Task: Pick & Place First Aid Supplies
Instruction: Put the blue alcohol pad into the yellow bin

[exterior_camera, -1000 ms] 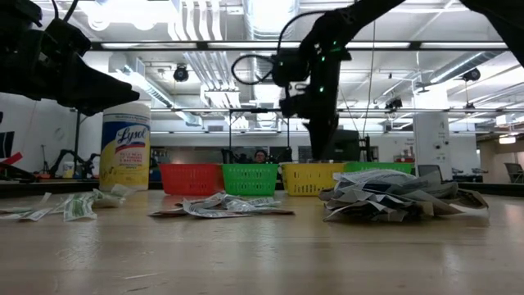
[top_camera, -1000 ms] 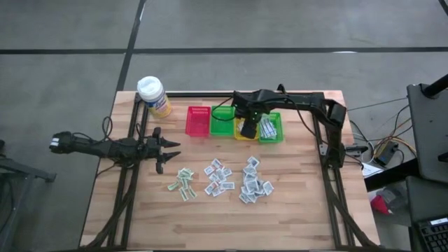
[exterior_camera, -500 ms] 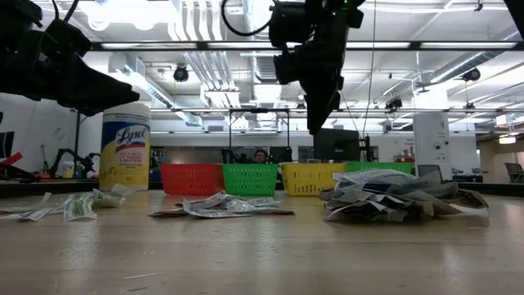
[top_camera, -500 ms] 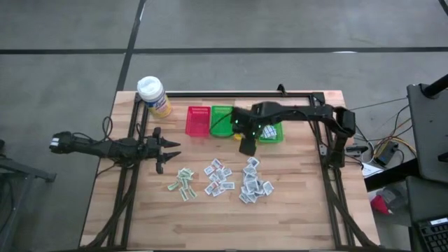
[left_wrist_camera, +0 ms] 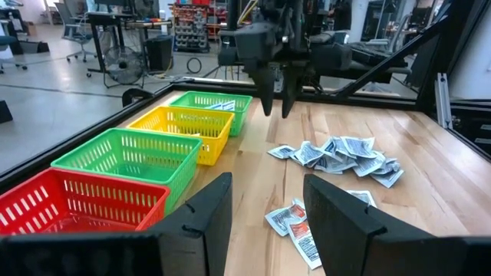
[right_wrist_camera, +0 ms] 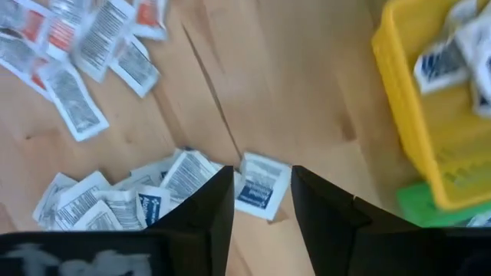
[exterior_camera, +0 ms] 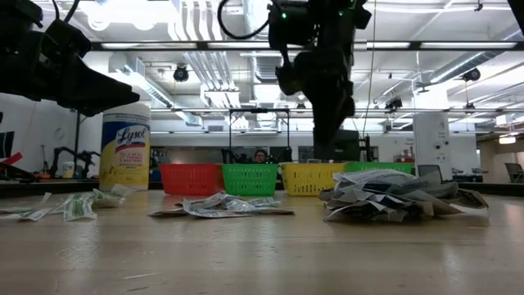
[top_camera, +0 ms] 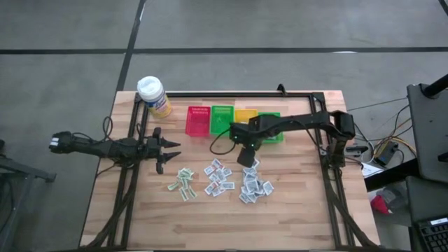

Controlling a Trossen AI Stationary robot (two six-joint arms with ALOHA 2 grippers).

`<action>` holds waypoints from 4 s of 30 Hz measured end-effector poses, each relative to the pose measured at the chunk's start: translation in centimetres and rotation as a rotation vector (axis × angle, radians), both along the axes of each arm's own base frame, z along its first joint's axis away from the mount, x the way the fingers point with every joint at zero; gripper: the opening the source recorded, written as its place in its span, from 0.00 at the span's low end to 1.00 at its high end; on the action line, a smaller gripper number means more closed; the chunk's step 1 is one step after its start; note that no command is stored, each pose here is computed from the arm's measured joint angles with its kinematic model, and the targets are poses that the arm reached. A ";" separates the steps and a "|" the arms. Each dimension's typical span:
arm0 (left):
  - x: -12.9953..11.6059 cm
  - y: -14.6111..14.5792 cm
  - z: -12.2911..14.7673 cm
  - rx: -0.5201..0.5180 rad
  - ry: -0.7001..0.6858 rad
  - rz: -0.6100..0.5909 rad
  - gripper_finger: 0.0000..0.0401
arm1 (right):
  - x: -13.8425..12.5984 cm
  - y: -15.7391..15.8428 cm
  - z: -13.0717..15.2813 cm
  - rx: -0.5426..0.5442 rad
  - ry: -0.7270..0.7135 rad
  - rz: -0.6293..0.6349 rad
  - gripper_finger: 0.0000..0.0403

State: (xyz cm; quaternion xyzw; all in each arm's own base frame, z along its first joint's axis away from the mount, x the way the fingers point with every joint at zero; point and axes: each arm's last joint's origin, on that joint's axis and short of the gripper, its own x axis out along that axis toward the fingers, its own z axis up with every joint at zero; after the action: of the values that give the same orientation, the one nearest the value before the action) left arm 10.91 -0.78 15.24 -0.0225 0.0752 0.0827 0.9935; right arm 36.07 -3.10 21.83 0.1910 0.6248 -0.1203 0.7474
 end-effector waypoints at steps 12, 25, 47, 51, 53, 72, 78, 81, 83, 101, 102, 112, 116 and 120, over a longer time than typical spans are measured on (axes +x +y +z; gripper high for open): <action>0.0 0.0 0.0 0.000 0.001 0.000 0.39 | -0.7 0.2 -2.0 0.040 0.043 -0.143 0.42; 0.0 0.0 0.0 0.000 0.001 0.000 0.39 | -1.2 1.1 -3.9 0.078 0.048 -0.184 0.44; 0.0 0.0 0.0 0.000 0.001 0.000 0.39 | -1.3 1.4 -5.5 0.097 0.012 -0.168 0.44; 0.0 0.0 0.0 0.000 0.001 0.000 0.39 | -1.6 1.4 -6.1 0.087 0.024 -0.168 0.44; 0.0 0.0 0.0 0.000 0.001 0.000 0.39 | -1.7 1.4 -6.4 0.081 0.017 -0.169 0.44; 0.0 0.0 0.0 0.000 0.001 0.000 0.39 | -3.1 1.4 -8.7 0.042 0.014 -0.185 0.29; 0.0 0.0 0.0 0.000 0.001 0.000 0.39 | -3.1 1.3 -8.6 -0.006 0.018 -0.194 0.13; 0.0 0.0 0.0 0.000 0.001 0.000 0.39 | -3.1 1.2 -8.7 -0.011 0.020 -0.196 0.05; 0.0 0.0 0.0 0.000 0.001 0.000 0.39 | -3.1 1.2 -8.7 -0.016 0.022 -0.197 0.03; 0.0 0.0 0.0 0.000 0.002 0.000 0.39 | -1.1 0.8 -6.3 -0.060 -0.079 -0.107 0.03; 0.0 0.0 0.0 0.000 0.002 0.000 0.39 | -1.0 0.8 -6.1 -0.062 -0.085 -0.097 0.05; 0.0 0.0 0.0 0.024 0.006 -0.004 0.39 | -0.7 1.0 -6.1 -0.015 -0.077 -0.075 0.27; 0.0 0.0 0.0 0.026 0.010 -0.004 0.39 | -0.5 1.0 -7.1 -0.007 -0.055 -0.076 0.33; 0.0 0.0 -0.1 0.026 0.013 -0.004 0.39 | -0.1 1.0 -8.2 -0.004 -0.031 -0.076 0.37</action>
State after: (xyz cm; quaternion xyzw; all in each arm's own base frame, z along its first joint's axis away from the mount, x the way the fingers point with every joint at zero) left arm 10.95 -0.78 15.16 -0.0087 0.0805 0.0819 0.9933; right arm 35.96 -2.13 13.63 0.2149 0.6053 -0.1471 0.7522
